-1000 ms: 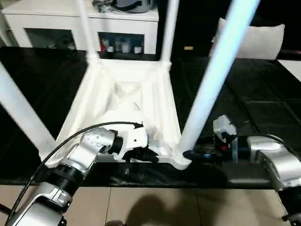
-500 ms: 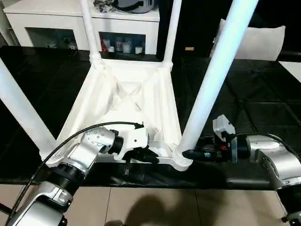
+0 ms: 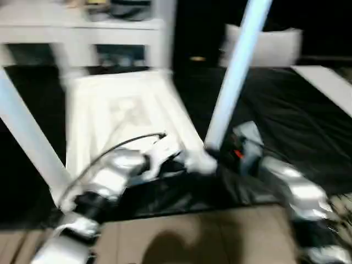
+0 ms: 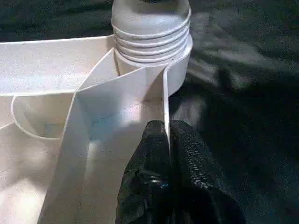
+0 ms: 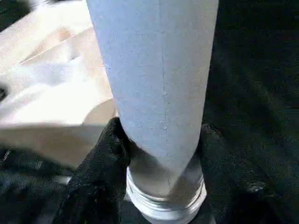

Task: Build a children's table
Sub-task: Rotate leg to tighten

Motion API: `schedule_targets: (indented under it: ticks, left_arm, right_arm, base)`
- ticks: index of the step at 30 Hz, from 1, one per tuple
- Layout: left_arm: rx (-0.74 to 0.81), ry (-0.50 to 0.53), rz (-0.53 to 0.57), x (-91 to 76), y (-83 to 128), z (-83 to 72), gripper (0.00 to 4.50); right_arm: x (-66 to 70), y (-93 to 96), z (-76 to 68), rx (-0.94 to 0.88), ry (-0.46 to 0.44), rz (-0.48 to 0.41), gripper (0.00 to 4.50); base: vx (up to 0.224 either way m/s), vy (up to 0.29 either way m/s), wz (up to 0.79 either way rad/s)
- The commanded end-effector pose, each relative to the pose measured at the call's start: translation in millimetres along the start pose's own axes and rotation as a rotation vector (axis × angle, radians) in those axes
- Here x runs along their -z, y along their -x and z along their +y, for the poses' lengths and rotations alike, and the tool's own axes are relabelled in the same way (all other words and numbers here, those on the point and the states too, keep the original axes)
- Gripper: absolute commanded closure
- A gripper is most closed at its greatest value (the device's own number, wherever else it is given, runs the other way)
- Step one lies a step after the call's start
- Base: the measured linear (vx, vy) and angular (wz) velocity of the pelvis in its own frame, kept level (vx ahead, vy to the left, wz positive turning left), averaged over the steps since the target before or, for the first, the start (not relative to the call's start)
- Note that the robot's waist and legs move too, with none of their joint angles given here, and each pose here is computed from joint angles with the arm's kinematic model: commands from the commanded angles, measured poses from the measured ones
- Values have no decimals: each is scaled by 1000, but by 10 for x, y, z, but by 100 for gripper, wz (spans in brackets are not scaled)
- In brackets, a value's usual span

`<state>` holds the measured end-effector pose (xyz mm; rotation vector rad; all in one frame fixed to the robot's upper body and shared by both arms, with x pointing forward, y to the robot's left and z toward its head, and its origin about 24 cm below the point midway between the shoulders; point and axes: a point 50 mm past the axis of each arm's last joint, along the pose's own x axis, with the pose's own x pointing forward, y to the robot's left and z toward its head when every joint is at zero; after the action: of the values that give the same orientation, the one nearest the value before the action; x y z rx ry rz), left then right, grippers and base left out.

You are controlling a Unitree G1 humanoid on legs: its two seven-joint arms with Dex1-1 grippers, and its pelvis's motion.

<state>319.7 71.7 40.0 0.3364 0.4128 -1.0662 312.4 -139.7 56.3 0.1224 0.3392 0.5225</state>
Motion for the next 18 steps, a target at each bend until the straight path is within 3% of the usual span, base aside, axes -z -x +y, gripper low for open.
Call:
schedule_targets:
  ticks: [1,7,15,18]
  left_arm:
    - [16,2,-76,-171,-128,-101,450]
    - [35,-52,-47,-107,-71,-92,450]
    - [157,-160,-25,6,68,-110,450]
    - [225,-192,1,60,126,-125,450]
  right_arm:
    - [-62,-72,197,-93,-21,-49,206]
    - [-98,32,119,-101,-11,-64,148]
    - [-188,273,-193,-168,83,-76,84]
    - [-194,381,-255,-246,169,-20,62]
  base:
    - [0,0,0]
    - [0,0,0]
    - [2,-13,0]
    - [4,-18,0]
